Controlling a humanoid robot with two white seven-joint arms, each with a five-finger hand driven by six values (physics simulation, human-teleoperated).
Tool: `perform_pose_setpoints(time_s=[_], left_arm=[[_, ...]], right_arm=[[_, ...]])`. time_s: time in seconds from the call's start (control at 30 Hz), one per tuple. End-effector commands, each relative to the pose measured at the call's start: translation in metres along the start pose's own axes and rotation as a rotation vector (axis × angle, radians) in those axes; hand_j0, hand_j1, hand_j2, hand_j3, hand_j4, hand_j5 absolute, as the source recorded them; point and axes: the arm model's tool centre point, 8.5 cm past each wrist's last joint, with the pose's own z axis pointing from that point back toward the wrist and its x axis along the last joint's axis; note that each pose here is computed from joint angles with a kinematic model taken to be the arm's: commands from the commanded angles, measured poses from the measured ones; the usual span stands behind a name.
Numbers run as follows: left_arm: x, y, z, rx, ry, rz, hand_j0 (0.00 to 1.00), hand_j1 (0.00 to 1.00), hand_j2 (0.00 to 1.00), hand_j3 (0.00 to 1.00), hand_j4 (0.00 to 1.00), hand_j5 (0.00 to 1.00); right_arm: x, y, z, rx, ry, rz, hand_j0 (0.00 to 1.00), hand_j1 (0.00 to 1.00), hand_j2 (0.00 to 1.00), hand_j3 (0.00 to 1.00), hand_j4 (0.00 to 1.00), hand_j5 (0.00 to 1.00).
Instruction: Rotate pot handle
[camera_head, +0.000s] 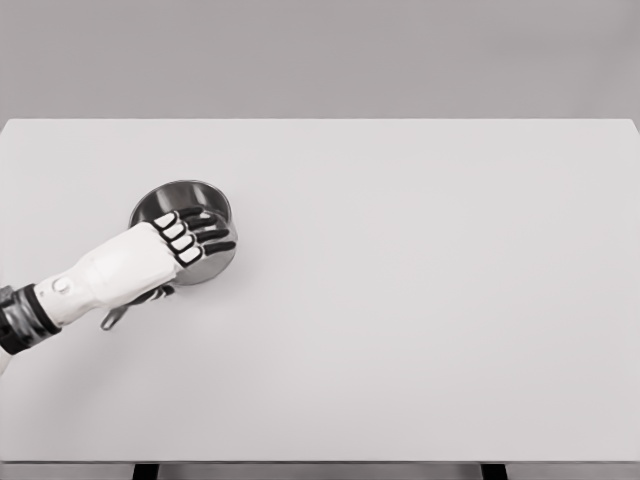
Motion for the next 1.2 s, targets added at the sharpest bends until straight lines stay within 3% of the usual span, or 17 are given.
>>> perform_pose_setpoints(time_s=[0.0,1.17], left_arm=[[-0.003,0.001,0.003,0.005,0.007,0.003,1.00,1.00,1.00,1.00,1.00,1.00],[-0.052,0.001,0.041,-0.049,0.165,-0.025,1.00,1.00,1.00,1.00,1.00,1.00]], right_arm=[[0.000,0.000,0.000,0.000,0.000,-0.001,1.00,1.00,1.00,1.00,1.00,1.00],[0.000,0.000,0.000,0.000,0.000,-0.001,1.00,1.00,1.00,1.00,1.00,1.00]])
